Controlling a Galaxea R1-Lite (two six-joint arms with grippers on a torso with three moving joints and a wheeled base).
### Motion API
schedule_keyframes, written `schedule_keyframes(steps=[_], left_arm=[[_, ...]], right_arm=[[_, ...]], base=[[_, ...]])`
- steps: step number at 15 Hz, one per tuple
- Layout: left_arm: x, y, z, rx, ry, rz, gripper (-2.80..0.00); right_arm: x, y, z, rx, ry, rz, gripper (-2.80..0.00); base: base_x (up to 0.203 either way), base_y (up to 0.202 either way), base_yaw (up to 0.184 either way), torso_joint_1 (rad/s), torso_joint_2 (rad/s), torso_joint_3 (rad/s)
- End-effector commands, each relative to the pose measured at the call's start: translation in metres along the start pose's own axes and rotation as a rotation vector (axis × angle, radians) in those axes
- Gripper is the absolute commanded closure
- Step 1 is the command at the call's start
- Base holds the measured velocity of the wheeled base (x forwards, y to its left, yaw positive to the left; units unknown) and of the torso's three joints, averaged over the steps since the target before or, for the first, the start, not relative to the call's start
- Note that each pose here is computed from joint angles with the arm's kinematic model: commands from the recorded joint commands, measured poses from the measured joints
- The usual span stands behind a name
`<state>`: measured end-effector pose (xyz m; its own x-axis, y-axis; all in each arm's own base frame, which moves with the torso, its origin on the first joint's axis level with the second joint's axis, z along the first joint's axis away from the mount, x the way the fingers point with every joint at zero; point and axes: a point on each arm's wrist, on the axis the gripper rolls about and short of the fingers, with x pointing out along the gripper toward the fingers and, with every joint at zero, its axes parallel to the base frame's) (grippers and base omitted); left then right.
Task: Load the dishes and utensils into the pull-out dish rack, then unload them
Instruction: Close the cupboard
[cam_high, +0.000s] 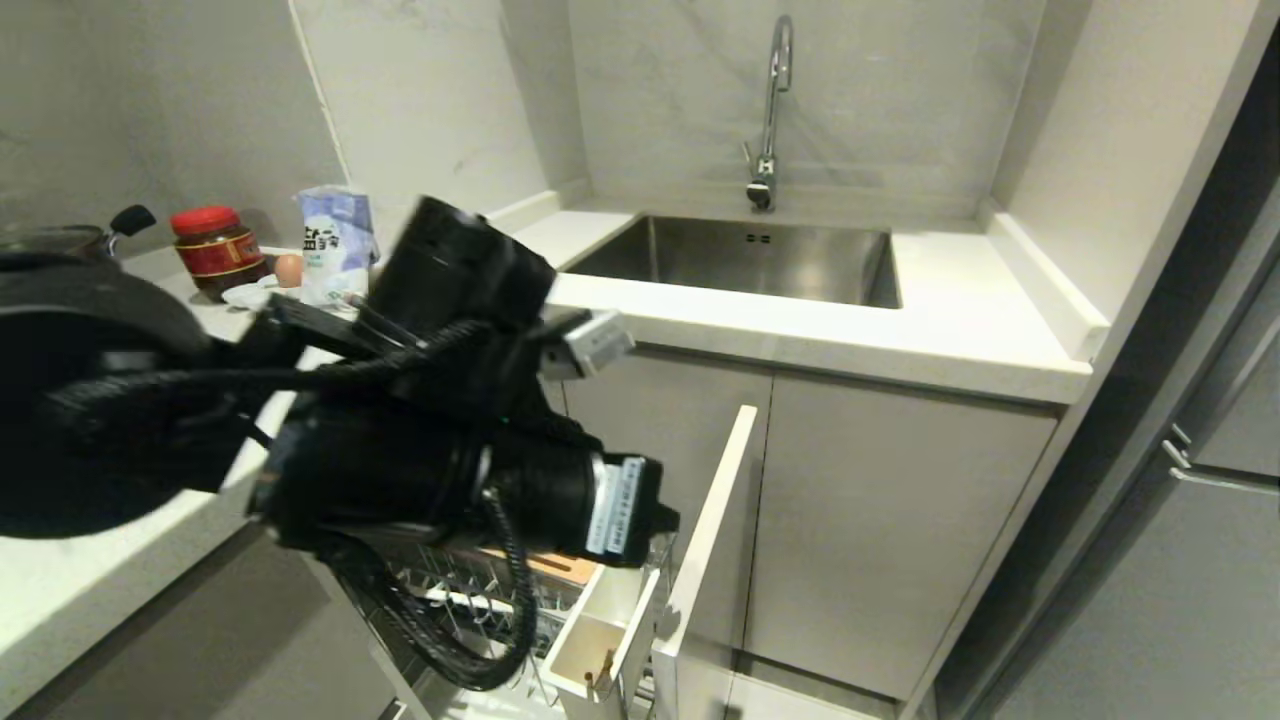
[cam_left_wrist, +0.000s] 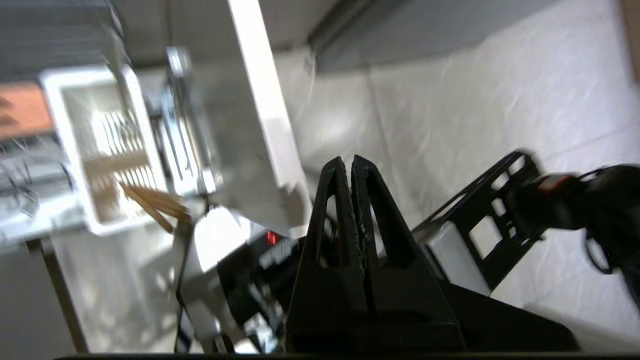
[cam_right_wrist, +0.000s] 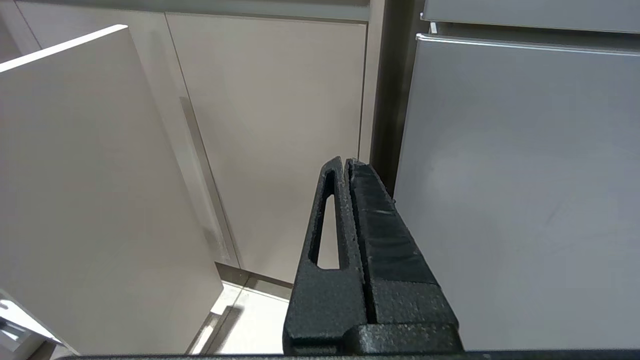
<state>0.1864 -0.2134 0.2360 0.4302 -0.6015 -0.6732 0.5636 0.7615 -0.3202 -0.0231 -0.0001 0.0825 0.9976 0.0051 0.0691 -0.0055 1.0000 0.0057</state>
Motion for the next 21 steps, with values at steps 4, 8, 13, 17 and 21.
schedule_keyframes(steps=[4, 8, 13, 17, 21], left_arm=[[0.064, -0.019, -0.025, 0.000, 0.177, 0.058, 0.00], [0.071, -0.018, -0.027, -0.006, 0.177, 0.100, 0.00], [0.079, -0.014, -0.027, 0.007, 0.131, 0.227, 0.00], [0.078, -0.011, -0.026, 0.023, 0.081, 0.325, 0.00], [0.076, 0.007, -0.016, 0.035, 0.026, 0.457, 0.00]], right_arm=[[0.001, 0.000, -0.006, 0.000, 0.022, 0.001, 0.00], [0.001, 0.000, -0.006, 0.000, 0.022, 0.001, 0.00], [0.001, 0.000, -0.006, 0.000, 0.022, 0.001, 0.00], [0.001, 0.000, -0.006, 0.000, 0.022, 0.001, 0.00], [0.001, 0.000, -0.006, 0.000, 0.022, 0.001, 0.00]], base=[[0.000, 0.000, 0.000, 0.000, 0.00, 0.000], [0.000, 0.000, 0.000, 0.000, 0.00, 0.000], [0.000, 0.000, 0.000, 0.000, 0.00, 0.000], [0.000, 0.000, 0.000, 0.000, 0.00, 0.000], [0.000, 0.000, 0.000, 0.000, 0.00, 0.000]])
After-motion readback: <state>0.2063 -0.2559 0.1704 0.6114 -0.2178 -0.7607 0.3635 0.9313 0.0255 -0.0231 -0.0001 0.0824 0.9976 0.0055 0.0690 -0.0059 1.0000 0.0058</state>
